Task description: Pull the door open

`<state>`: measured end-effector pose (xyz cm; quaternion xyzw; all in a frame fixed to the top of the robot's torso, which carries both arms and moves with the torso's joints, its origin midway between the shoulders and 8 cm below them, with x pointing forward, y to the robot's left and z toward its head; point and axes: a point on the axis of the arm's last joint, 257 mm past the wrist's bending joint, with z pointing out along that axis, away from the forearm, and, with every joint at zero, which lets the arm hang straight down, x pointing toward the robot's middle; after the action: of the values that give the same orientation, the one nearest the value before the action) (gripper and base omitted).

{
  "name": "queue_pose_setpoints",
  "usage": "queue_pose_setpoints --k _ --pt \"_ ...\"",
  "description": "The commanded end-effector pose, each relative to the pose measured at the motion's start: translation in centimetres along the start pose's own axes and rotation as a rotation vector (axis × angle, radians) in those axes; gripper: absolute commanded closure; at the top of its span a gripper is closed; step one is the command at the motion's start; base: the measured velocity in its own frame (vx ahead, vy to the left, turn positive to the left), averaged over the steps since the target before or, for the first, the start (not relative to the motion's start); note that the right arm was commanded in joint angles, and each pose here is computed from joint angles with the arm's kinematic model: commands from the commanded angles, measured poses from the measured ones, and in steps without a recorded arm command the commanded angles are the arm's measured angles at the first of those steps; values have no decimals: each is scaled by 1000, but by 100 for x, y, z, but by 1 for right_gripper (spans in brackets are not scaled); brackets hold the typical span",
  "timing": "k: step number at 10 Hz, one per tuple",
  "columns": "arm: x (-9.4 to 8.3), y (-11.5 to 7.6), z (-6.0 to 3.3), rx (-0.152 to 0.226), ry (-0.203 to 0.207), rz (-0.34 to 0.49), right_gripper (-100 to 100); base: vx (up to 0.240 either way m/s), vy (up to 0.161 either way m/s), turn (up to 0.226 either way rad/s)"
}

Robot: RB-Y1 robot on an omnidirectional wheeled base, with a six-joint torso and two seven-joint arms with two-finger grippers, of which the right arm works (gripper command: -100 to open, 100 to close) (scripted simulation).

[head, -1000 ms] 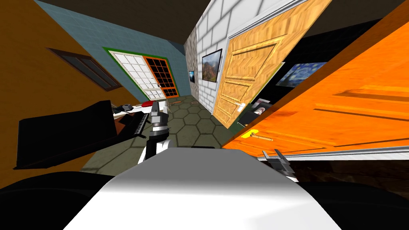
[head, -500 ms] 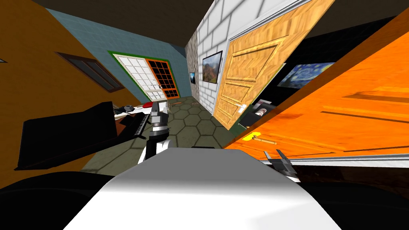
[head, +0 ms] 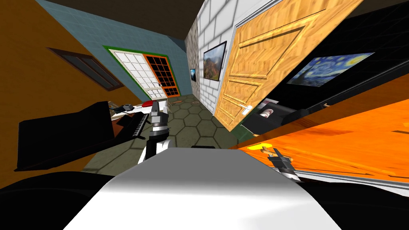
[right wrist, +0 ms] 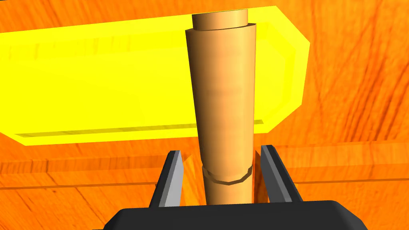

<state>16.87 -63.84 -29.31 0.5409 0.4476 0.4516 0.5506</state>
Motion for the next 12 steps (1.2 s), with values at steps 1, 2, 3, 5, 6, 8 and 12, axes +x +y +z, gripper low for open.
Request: queue_pose_setpoints --k 1,2,3,5,6,8,12 --pt "1 -2 -6 1 0 0 100 -37 6 2" --pt "1 -2 -6 1 0 0 100 -30 5 15" --pt "1 -2 -6 1 0 0 100 -19 3 -1" --pt "1 -2 -6 1 0 0 100 -8 3 -9" --pt "127 -26 -45 1 39 1 100 32 -7 -22" --pt "281 -3 20 -23 77 24 100 44 -18 -26" --pt "367 -52 -162 -1 116 6 100 21 -7 -6"
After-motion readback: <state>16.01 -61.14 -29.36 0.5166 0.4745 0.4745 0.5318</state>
